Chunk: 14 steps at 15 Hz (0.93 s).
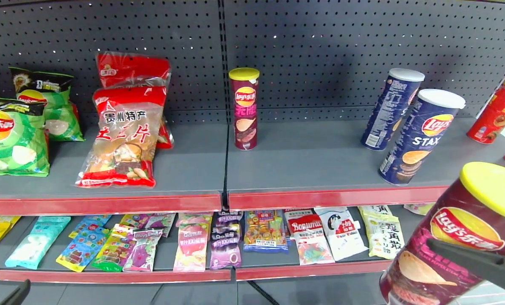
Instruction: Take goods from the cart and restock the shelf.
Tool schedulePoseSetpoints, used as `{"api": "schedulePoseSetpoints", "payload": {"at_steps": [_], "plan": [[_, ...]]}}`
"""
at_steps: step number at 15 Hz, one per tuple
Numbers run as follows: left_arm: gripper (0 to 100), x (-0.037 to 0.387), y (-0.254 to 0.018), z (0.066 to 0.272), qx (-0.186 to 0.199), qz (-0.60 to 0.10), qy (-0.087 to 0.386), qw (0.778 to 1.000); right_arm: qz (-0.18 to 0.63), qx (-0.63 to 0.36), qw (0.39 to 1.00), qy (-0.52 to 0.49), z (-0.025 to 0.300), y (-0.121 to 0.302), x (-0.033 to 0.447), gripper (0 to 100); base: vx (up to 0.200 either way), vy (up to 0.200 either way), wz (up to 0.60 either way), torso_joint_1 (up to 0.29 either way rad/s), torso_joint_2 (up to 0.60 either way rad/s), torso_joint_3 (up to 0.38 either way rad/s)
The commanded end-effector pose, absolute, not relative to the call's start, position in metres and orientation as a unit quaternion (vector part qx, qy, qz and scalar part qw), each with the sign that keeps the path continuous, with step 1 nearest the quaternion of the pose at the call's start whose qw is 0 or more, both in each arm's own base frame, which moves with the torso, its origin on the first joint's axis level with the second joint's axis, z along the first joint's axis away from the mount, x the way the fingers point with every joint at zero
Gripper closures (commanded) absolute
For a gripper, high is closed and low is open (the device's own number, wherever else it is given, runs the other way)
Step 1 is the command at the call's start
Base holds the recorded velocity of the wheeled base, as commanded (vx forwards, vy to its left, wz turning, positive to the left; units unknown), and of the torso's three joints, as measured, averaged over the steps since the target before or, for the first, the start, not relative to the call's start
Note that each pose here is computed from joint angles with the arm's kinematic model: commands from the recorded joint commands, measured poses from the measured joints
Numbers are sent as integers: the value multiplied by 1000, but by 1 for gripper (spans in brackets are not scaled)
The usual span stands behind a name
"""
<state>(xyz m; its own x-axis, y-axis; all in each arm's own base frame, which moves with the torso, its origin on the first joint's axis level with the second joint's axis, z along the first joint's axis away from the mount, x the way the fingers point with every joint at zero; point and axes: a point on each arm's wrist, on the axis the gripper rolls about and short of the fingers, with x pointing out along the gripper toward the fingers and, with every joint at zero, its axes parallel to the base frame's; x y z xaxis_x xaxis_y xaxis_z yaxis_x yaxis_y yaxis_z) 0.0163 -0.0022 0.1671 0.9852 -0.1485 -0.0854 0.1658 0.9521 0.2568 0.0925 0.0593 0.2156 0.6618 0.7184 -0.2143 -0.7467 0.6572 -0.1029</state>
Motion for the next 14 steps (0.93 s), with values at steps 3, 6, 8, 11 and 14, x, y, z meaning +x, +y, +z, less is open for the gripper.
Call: {"api": "schedulePoseSetpoints", "payload": {"at_steps": [3, 6, 8, 11, 14], "plan": [[0, 16, -2, 168, 132, -79, 30, 988, 403, -92, 907, 78, 215, 59, 92, 100, 0, 0, 0, 0, 0, 0], [0, 16, -2, 168, 132, -78, 29, 988, 403, -92, 907, 76, 216, 59, 93, 100, 0, 0, 0, 0, 0, 0], [0, 16, -2, 168, 133, -77, 30, 988, 403, -92, 907, 76, 216, 59, 93, 100, 200, 0, 0, 0, 0, 5], [0, 16, -2, 168, 133, -77, 31, 988, 404, -92, 907, 76, 217, 59, 93, 100, 200, 0, 0, 7, 9, 4], [0, 16, -2, 167, 133, -80, 30, 988, 405, -92, 906, 77, 216, 60, 93, 100, 133, 0, 0, 10, 3, 0]]}}
